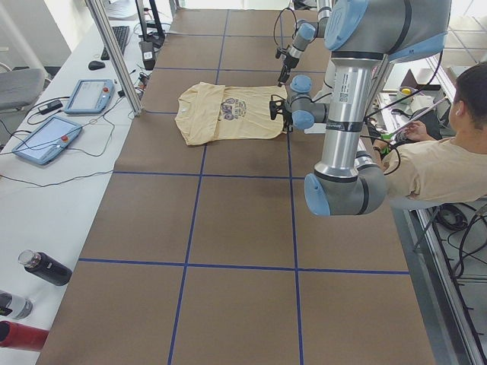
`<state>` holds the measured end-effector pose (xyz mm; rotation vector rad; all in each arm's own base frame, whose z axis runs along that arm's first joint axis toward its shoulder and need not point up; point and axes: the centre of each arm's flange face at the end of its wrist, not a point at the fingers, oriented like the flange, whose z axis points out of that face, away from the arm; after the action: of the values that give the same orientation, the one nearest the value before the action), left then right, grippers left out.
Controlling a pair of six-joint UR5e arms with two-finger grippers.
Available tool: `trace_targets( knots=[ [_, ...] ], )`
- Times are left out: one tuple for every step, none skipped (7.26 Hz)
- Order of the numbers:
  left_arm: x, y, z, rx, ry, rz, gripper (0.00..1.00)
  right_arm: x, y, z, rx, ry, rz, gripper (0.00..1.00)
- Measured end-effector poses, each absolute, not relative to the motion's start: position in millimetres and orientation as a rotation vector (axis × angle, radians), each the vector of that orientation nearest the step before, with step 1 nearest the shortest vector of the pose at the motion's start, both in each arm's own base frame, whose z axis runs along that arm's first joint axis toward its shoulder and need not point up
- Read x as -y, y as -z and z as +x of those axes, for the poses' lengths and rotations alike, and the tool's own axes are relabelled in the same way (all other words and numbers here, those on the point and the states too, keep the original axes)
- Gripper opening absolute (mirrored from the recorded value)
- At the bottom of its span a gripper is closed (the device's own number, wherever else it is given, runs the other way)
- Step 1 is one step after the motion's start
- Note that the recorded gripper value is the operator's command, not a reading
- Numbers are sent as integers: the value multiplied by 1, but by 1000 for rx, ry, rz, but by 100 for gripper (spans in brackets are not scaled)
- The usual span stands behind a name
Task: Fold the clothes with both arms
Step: 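Position both grippers at the hem corners nearest the robot and grasp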
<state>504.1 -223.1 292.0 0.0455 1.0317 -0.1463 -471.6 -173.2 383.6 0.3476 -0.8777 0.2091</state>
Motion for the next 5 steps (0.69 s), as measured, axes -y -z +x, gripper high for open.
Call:
trace_targets(
  knots=[
    [223,-292,504,-1031,146,45,0,169,-384,-473,876,-206,351,56],
    [223,-292,504,-1031,146,45,0,166,-384,-474,874,-203,353,56],
    [223,-292,504,-1031,146,44,0,163,-385,-475,867,-199,356,56],
    [223,-292,504,-1031,146,44,0,161,-387,-476,857,-197,358,56],
    [223,-292,504,-1031,146,44,0,159,-388,-477,850,-197,360,56]
  ],
)
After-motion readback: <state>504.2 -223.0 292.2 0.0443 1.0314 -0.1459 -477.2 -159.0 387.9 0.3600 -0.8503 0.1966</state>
